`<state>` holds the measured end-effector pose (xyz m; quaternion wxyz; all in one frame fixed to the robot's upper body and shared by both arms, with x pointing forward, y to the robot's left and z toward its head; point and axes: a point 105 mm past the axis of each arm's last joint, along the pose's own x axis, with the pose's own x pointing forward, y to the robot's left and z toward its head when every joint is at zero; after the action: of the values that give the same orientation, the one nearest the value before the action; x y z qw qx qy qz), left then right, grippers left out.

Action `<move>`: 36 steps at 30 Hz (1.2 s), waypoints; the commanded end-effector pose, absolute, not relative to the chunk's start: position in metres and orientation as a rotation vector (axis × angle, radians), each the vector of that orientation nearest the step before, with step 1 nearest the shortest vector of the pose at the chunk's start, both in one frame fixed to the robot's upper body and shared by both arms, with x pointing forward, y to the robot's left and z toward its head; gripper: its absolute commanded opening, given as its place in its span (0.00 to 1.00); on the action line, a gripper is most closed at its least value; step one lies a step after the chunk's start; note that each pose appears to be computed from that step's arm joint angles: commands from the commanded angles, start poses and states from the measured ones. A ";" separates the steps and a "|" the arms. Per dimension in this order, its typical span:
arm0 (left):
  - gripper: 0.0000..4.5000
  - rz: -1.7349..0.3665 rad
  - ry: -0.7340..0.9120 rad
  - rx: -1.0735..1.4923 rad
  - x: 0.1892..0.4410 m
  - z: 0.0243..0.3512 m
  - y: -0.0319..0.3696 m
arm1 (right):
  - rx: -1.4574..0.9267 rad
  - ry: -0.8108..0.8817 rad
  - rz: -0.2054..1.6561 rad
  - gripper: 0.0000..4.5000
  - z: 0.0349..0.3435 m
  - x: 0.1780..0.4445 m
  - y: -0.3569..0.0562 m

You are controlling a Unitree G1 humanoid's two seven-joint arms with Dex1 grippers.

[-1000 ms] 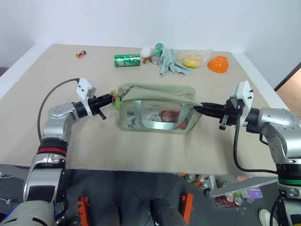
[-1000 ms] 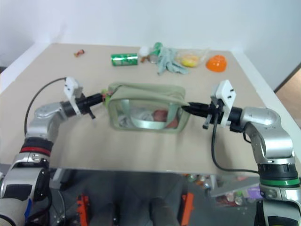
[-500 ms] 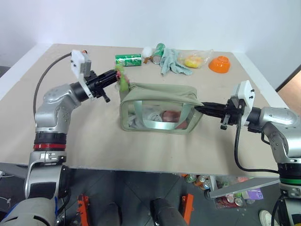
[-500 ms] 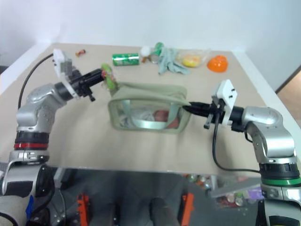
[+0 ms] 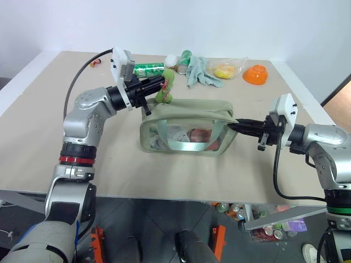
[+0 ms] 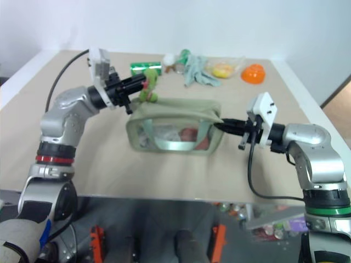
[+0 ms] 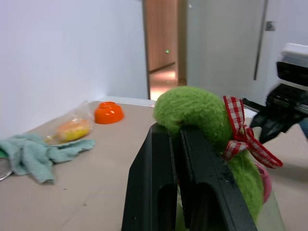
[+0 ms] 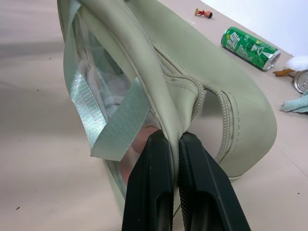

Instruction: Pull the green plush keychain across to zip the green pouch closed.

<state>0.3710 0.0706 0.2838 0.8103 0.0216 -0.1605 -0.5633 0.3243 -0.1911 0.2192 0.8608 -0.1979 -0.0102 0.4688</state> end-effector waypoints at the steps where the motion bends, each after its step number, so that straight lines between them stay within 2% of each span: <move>1: 0.01 -1.245 -0.440 0.081 0.362 0.309 0.056 | -0.456 -0.079 0.965 0.00 0.238 0.321 -0.196; 10: 0.01 -1.277 -0.479 0.096 0.361 0.319 0.041 | -0.458 -0.083 0.968 0.00 0.239 0.323 -0.196; 22: 0.01 -1.295 -0.399 0.364 0.357 0.289 0.040 | -0.457 -0.078 0.974 0.00 0.236 0.322 -0.195; 29: 0.01 -1.301 -0.372 0.433 0.359 0.284 0.041 | -0.456 -0.081 0.978 0.00 0.236 0.323 -0.193; 34: 0.40 -1.280 -0.377 0.471 0.364 0.287 0.048 | -0.457 -0.079 0.981 0.00 0.235 0.323 -0.192; 36: 0.53 -1.264 -0.392 0.502 0.366 0.291 0.053 | -0.457 -0.079 0.980 0.00 0.235 0.323 -0.192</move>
<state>0.3671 0.0483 0.2726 0.7656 0.2037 -0.1504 -0.5914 0.3245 -0.1924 0.2207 0.8584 -0.2029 -0.0100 0.4711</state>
